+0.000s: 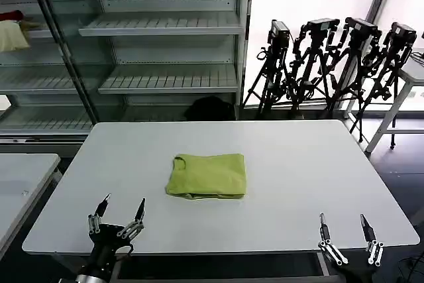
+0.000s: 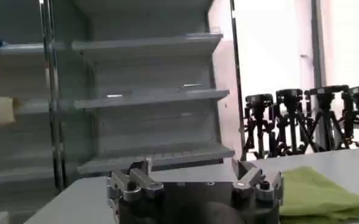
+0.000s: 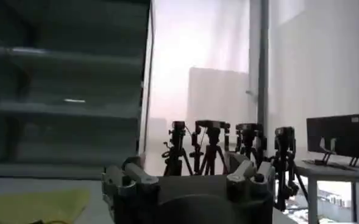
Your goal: Fold and organize the clothes.
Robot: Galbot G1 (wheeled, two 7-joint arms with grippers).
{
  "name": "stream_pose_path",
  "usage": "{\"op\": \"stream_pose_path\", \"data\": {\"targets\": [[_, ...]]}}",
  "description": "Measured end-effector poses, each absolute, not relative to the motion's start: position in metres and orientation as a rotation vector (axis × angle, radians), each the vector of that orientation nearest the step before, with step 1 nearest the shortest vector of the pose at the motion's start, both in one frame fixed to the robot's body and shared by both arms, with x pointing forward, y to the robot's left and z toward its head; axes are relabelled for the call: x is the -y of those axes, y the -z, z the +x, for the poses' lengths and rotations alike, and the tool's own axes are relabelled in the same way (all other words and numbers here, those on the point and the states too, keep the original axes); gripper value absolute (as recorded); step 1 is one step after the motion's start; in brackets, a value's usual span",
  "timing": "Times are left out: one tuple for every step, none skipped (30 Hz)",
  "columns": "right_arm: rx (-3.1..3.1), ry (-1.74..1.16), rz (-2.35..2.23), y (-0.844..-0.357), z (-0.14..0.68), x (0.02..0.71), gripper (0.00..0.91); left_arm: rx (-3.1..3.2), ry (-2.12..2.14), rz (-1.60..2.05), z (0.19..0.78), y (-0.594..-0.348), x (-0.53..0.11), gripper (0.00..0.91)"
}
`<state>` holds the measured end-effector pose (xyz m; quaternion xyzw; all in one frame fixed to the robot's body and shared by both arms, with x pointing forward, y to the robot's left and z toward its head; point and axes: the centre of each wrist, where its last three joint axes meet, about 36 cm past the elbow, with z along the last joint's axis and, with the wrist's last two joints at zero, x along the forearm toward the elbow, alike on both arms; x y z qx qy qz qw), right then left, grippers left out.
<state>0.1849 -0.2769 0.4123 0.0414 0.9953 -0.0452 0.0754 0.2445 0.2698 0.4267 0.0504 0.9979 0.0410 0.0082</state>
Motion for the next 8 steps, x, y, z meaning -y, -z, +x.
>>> {"op": "stream_pose_path", "data": {"targets": [[-2.986, 0.136, 0.123, -0.4122, 0.1847, 0.2769, 0.907, -3.119, -0.128, 0.157, 0.2443, -0.4266, -0.2699, 0.907], [-2.986, 0.137, 0.121, -0.4124, 0.1845, 0.2769, 0.907, -3.12, -0.128, 0.157, 0.2439, -0.4264, -0.2699, 0.907], [-2.986, 0.137, 0.12, -0.4127, 0.1844, 0.2768, 0.907, -3.121, -0.128, 0.157, 0.2436, -0.4263, -0.2698, 0.907], [-2.986, 0.137, 0.118, -0.413, 0.1845, 0.2767, 0.907, -3.121, -0.128, 0.157, 0.2435, -0.4263, -0.2698, 0.907], [-2.987, 0.138, 0.116, -0.413, 0.1843, 0.2768, 0.907, -3.12, -0.13, 0.157, 0.2434, -0.4264, -0.2698, 0.907], [-2.988, 0.138, 0.114, -0.4129, 0.1842, 0.2767, 0.907, -3.12, -0.13, 0.157, 0.2433, -0.4264, -0.2698, 0.907], [-2.988, 0.138, 0.113, -0.4129, 0.1841, 0.2766, 0.907, -3.12, -0.13, 0.158, 0.2432, -0.4265, -0.2697, 0.907], [-2.989, 0.138, 0.112, -0.4129, 0.184, 0.2766, 0.907, -3.119, -0.13, 0.158, 0.243, -0.4267, -0.2696, 0.907]]}}
